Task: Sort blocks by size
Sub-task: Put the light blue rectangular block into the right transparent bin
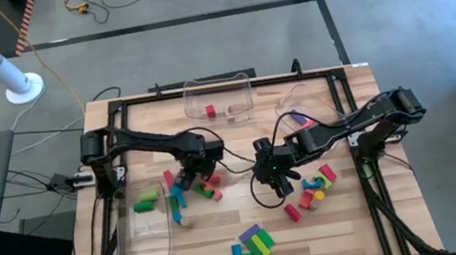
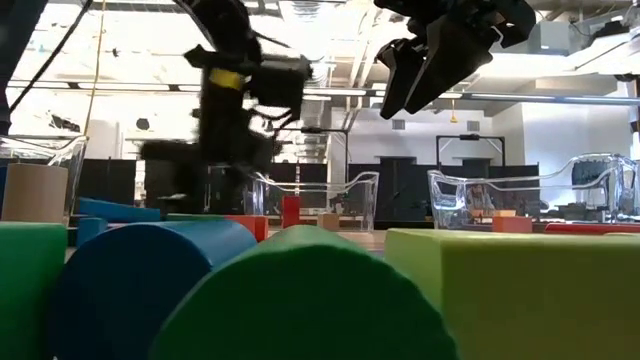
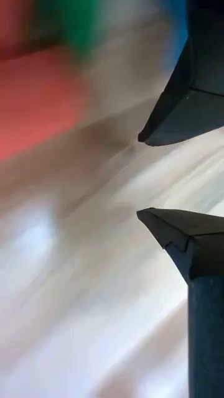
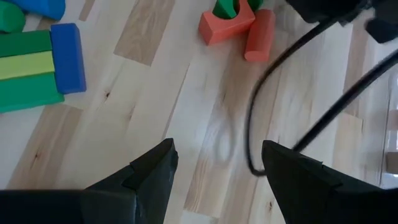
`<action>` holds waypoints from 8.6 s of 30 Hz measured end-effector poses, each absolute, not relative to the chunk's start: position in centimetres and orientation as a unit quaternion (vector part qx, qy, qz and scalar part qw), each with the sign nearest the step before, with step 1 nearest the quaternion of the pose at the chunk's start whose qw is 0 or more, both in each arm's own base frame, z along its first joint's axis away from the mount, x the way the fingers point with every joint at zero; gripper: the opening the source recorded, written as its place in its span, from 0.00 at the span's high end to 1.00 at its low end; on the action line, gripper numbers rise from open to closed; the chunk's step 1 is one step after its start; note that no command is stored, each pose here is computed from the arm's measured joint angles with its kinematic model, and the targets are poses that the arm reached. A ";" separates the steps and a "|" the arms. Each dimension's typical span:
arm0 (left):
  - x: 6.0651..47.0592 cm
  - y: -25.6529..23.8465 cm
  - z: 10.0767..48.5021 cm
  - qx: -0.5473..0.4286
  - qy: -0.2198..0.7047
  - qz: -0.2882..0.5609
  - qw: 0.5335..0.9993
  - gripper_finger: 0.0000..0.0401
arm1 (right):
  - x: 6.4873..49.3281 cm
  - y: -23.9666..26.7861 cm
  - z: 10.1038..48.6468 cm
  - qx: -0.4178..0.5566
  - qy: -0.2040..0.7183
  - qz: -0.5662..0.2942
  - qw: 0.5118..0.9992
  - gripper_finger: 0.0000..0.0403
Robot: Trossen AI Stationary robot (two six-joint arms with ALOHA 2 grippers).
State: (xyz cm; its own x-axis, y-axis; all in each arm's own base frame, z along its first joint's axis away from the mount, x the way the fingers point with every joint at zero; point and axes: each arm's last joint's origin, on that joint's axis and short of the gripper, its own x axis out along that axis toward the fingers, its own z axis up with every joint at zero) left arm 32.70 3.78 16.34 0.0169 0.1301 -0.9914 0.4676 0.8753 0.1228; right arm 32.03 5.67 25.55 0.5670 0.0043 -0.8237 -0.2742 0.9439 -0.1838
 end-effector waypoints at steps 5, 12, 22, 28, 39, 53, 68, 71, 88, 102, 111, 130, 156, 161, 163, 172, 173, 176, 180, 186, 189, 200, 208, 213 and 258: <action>33.4 4.0 17.2 0.242 0.679 -0.119 0.683 0.59 | 32.0 5.8 25.5 -0.147 0.459 0.081 0.872 0.33; 32.3 4.4 17.7 0.211 0.722 -0.118 0.648 0.59 | 31.8 6.1 25.5 -0.147 0.464 0.090 0.869 0.33; 30.8 3.9 17.6 0.192 0.757 -0.181 0.598 0.59 | 31.9 6.1 25.5 -0.152 0.459 0.096 0.870 0.33; 31.1 2.8 16.8 0.234 0.730 -0.223 0.602 0.59 | 31.8 6.2 25.5 -0.150 0.462 0.097 0.869 0.33; 30.7 1.1 15.9 0.299 0.711 -0.273 0.576 0.59 | 31.8 6.3 25.5 -0.150 0.462 0.099 0.868 0.33; 31.8 1.6 15.9 0.321 0.689 -0.224 0.610 0.59 | 31.8 6.3 25.5 -0.147 0.463 0.098 0.869 0.33; 33.2 2.6 18.1 0.333 0.685 -0.178 0.623 0.59 | 31.8 6.3 25.5 -0.149 0.461 0.099 0.869 0.33; 33.0 2.7 18.1 0.319 0.688 -0.193 0.622 0.59 | 31.8 6.3 25.5 -0.148 0.462 0.098 0.869 0.33; 32.3 3.8 18.1 0.115 0.727 -0.094 0.671 0.59 | 31.8 6.2 25.5 -0.157 0.461 0.105 0.867 0.33; 32.7 1.9 18.1 0.310 0.688 -0.231 0.614 0.59 | 31.6 7.0 25.4 -0.152 0.464 0.110 0.865 0.33; 32.6 1.5 17.7 0.376 0.657 -0.300 0.581 0.59 | 31.4 7.6 25.4 -0.156 0.466 0.118 0.863 0.33; 31.7 1.0 14.8 0.437 0.644 -0.301 0.552 0.63 | 31.4 7.5 25.4 -0.155 0.467 0.116 0.863 0.33; 31.4 3.3 20.6 0.378 0.639 -0.177 0.646 0.76 | 30.2 5.2 26.2 -0.155 0.498 0.065 0.851 0.33; 30.1 4.3 24.2 0.331 0.579 -0.154 0.729 0.76 | 29.0 4.7 28.3 -0.163 0.469 0.040 0.867 0.33; 29.7 4.5 25.8 0.313 0.538 -0.151 0.768 0.76 | 28.4 4.6 29.2 -0.162 0.451 0.036 0.877 0.33; 29.3 4.4 30.7 0.185 0.304 -0.249 0.901 0.76 | 28.8 5.2 31.4 -0.195 0.353 0.068 0.913 0.33; 29.4 4.4 30.9 0.176 0.289 -0.260 0.904 0.76 | 28.9 5.6 31.4 -0.204 0.343 0.076 0.914 0.33; 29.7 4.2 30.7 0.158 0.265 -0.293 0.905 0.76 | 29.8 6.5 31.3 -0.231 0.310 0.092 0.917 0.33; 30.5 4.3 29.5 0.137 0.265 -0.326 0.897 0.76 | 31.1 7.6 31.3 -0.269 0.261 0.107 0.921 0.33; 31.9 4.5 27.5 0.126 0.275 -0.343 0.889 0.76 | 32.6 7.9 30.8 -0.299 0.224 0.108 0.921 0.33; 32.3 4.5 27.2 0.124 0.269 -0.351 0.888 0.76 | 32.9 7.6 30.8 -0.300 0.218 0.100 0.923 0.33; 33.0 4.6 27.9 0.140 0.216 -0.358 0.898 0.76 | 35.2 6.8 29.0 -0.305 0.212 0.083 0.925 0.33; 32.9 4.5 27.8 0.136 0.220 -0.359 0.897 0.76 | 36.1 6.6 28.6 -0.306 0.195 0.075 0.929 0.33; 32.9 4.5 27.9 0.139 0.216 -0.360 0.897 0.76 | 36.9 6.8 27.7 -0.312 0.190 0.090 0.927 0.34; 30.2 6.1 26.9 0.078 0.347 -0.325 0.876 0.65 | 31.6 5.6 28.2 -0.248 0.386 0.007 0.889 0.78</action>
